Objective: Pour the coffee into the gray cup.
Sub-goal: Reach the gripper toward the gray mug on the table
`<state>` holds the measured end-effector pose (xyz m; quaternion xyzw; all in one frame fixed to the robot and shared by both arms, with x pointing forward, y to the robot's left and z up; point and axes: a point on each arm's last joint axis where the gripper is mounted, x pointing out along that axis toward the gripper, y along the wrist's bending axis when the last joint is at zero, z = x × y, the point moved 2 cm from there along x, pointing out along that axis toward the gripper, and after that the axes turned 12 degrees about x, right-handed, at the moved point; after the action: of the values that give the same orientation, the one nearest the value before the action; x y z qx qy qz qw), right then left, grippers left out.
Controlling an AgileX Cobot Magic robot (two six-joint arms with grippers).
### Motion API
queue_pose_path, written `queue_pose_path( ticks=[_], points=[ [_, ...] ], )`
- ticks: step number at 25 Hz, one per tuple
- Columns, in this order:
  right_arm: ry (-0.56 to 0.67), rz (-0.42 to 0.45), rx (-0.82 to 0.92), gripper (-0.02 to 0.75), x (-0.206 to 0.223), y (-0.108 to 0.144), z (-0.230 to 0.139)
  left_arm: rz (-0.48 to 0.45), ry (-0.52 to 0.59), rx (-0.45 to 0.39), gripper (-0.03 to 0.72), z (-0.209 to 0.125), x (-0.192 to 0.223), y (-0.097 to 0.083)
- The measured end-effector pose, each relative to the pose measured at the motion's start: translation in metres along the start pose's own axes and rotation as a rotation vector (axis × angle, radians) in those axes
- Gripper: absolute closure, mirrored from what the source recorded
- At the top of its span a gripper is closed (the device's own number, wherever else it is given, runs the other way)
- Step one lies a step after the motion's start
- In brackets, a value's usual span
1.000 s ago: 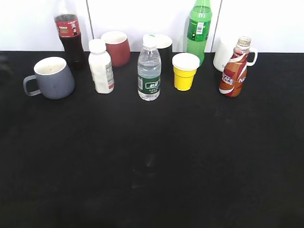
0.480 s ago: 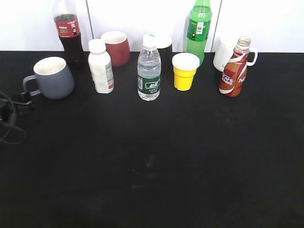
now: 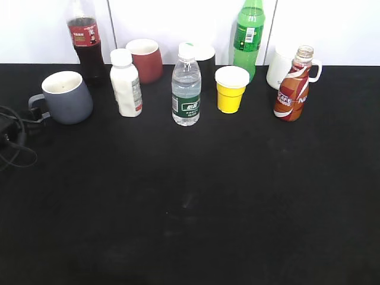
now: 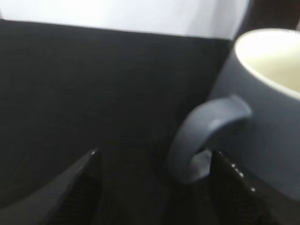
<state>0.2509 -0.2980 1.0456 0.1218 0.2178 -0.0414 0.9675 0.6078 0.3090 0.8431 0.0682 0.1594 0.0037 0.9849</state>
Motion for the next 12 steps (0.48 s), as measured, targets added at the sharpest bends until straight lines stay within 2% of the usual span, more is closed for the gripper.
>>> queue_pose_path(
  ticks=[7,10,12],
  points=[
    [0.000,0.000,0.000,0.183,0.000,0.000,0.000,-0.001,-0.017,0.001,0.146,0.007,0.029,0.000],
    [0.000,0.000,0.000,0.183,0.000,0.000,0.000,-0.002,-0.014,0.001,0.213,0.004,0.043,0.000],
    [0.000,0.000,0.000,0.183,0.000,0.000,0.000,-0.003,-0.024,0.003,0.232,0.006,0.052,-0.001]
  ],
)
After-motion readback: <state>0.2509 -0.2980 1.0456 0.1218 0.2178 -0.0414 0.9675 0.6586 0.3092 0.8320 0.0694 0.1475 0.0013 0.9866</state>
